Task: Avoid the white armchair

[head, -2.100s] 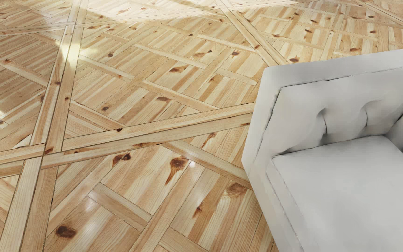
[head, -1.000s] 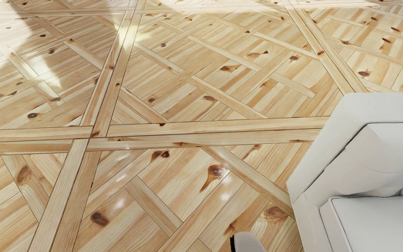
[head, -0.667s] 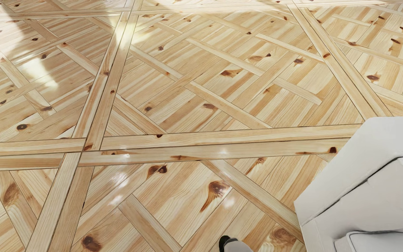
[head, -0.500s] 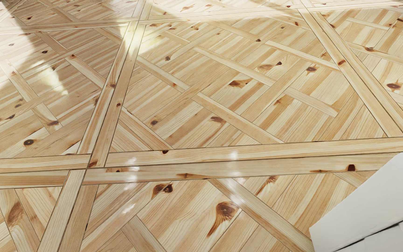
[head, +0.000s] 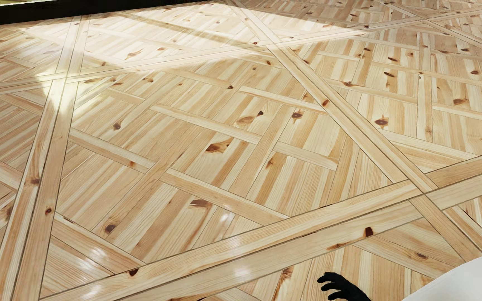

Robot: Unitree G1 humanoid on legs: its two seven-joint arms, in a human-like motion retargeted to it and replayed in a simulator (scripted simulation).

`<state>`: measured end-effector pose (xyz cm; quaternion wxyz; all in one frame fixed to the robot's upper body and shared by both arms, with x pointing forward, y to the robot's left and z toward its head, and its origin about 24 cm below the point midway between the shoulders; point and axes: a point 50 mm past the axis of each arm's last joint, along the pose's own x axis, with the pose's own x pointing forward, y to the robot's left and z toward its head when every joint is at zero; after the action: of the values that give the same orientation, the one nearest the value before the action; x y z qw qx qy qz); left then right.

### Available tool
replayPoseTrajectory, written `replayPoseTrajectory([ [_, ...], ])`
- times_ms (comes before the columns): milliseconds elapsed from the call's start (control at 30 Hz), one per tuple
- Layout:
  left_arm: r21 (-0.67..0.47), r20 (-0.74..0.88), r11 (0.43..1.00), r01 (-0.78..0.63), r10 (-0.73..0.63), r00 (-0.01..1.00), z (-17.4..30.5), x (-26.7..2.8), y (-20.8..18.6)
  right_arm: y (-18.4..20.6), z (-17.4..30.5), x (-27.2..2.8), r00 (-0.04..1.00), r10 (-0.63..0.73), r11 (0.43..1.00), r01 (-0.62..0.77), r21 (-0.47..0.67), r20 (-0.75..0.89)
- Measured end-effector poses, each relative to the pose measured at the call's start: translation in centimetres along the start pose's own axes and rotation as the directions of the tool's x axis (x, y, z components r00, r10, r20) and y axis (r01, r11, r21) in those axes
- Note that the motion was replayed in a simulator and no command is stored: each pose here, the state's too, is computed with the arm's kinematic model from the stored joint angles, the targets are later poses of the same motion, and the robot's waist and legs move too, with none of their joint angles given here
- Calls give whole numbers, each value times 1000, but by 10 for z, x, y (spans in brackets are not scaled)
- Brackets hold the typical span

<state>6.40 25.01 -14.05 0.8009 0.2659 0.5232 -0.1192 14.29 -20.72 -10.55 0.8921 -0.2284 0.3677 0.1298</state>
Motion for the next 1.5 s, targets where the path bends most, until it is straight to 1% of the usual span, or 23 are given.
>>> replayPoseTrajectory([
  [100, -24, -24, 999, 36, -36, 999, -9, -3, -17, 16, -58, -13, 970, 47, 999, -49, 1, -237],
  [167, -36, -59, 996, 83, -85, 995, -19, -7, -36, 24, -103, -35, 905, 67, 998, -68, 12, -420],
  [233, -25, -108, 989, 149, -150, 983, -30, -10, -60, 30, -140, -63, 821, 76, 997, -68, 34, -566],
  [300, 12, -138, 977, 213, -210, 968, -36, -14, -78, 35, -162, -85, 760, 86, 996, -70, 51, -644],
  [333, 22, -137, 973, 229, -224, 965, -37, -16, -82, 37, -165, -90, 751, 92, 996, -80, 48, -654],
  [400, 29, -114, 973, 228, -223, 968, -35, -18, -80, 36, -159, -86, 776, 95, 995, -91, 38, -624],
  [467, 52, -114, 976, 209, -202, 973, -37, -18, -69, 34, -144, -72, 821, 88, 996, -79, 40, -564],
  [567, 93, -166, 982, 163, -146, 975, -46, -14, -44, 31, -121, -53, 878, 67, 997, -40, 67, -474],
  [633, 91, -189, 990, 110, -91, 978, -51, -13, -24, 31, -107, -43, 906, 61, 997, -32, 77, -418],
  [733, 79, -181, 996, 31, -17, 983, -47, -11, 2, 30, -97, -37, 922, 61, 997, -35, 73, -382],
  [867, 61, -133, 998, -36, 43, 990, -30, -4, 23, 25, -103, -38, 911, 56, 998, -39, 50, -409],
  [933, 45, -94, 998, -47, 51, 994, -19, -1, 25, 24, -113, -43, 890, 56, 998, -43, 38, -453],
  [1000, 17, -46, 999, -42, 43, 998, -6, 2, 18, 23, -128, -52, 854, 61, 998, -58, 22, -517],
  [1067, -30, -2, 999, -13, 13, 1000, 4, 4, 1, 22, -140, -61, 818, 65, 997, -81, -3, -572],
  [1133, -48, 26, 998, 43, -42, 999, 9, 2, -22, 17, -142, -62, 812, 53, 997, -75, -14, -581],
  [1200, -16, 69, 996, 90, -89, 994, 16, -1, -36, 11, -130, -54, 848, 36, 999, -49, -11, -529],
  [1233, -3, 89, 995, 96, -96, 991, 20, -2, -37, 8, -120, -47, 875, 28, 999, -39, -13, -484],
  [1333, 5, 99, 998, 62, -62, 993, 26, 2, -23, -6, -87, -26, 934, -13, 1000, 9, -14, -357],
  [1500, 28, 98, 999, 20, -22, 995, 24, 1, -5, -25, -59, -9, 963, -59, 998, 51, -35, -262],
])
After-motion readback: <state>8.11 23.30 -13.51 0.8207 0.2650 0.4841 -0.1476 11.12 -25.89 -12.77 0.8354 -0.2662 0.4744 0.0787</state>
